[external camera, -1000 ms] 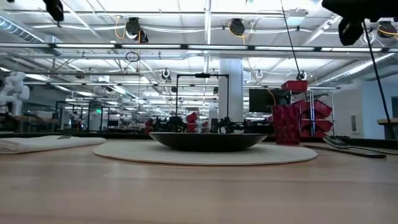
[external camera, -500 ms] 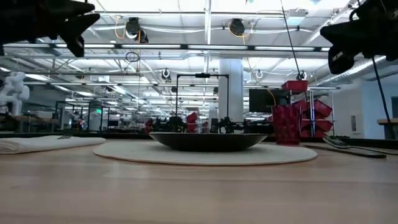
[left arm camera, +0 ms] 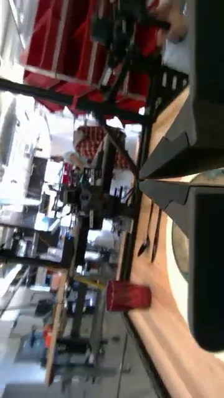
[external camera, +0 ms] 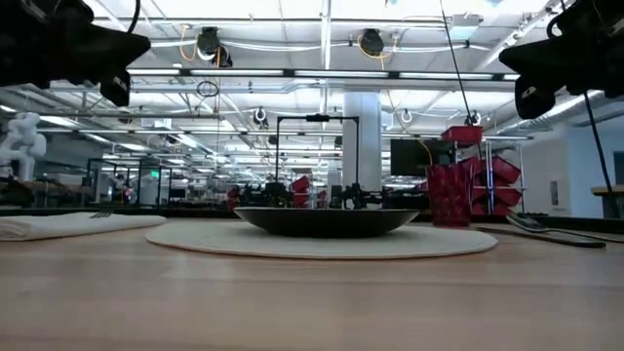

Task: Set table place
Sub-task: Return to Home Position

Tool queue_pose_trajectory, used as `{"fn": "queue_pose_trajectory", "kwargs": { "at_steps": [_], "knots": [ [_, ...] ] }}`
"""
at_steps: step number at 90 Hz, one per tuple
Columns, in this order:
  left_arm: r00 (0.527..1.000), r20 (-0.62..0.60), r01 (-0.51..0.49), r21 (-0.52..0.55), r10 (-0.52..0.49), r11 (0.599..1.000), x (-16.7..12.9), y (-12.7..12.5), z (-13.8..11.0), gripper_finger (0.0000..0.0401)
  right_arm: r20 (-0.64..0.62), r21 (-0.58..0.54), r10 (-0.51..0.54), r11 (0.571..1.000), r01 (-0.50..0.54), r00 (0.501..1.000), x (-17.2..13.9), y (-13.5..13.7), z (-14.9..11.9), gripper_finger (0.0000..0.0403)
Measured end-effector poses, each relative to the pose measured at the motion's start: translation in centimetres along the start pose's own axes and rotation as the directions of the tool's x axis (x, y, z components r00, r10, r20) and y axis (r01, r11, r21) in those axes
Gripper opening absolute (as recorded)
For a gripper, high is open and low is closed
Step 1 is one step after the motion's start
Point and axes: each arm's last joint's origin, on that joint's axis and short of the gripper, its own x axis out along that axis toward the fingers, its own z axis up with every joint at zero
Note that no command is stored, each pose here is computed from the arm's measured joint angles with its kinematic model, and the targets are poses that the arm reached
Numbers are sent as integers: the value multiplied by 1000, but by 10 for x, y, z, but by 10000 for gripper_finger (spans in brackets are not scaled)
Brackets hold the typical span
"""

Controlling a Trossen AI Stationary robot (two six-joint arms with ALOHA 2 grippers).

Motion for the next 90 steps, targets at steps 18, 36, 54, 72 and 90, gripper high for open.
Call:
{"fn": "queue_pose_trajectory", "kwargs": {
  "at_steps": [18, 36, 54, 72, 90],
  "knots": [
    [997, -68, -27, 75, 32, 997, 0, 0, -7, 0, -1, 0, 0, 1000, 0, 1000, 0, 0, 0, 0],
    [996, -84, -31, 56, 36, 998, -1, 0, -8, 0, -1, 0, 1, 1000, -1, 1000, 0, 0, 0, 0],
    [996, -85, -31, 56, 36, 998, -1, 0, -9, 0, -1, 0, 1, 1000, -1, 1000, 0, 0, 0, 0],
    [996, -84, -31, 56, 36, 998, -1, 0, -8, 0, 2, 0, 0, 1000, 0, 1000, 0, 0, 0, 0],
    [996, -84, -31, 55, 36, 998, -1, 0, -9, 0, 46, 1, -62, 998, 62, 997, -3, -7, 4, 0]
  ]
}}
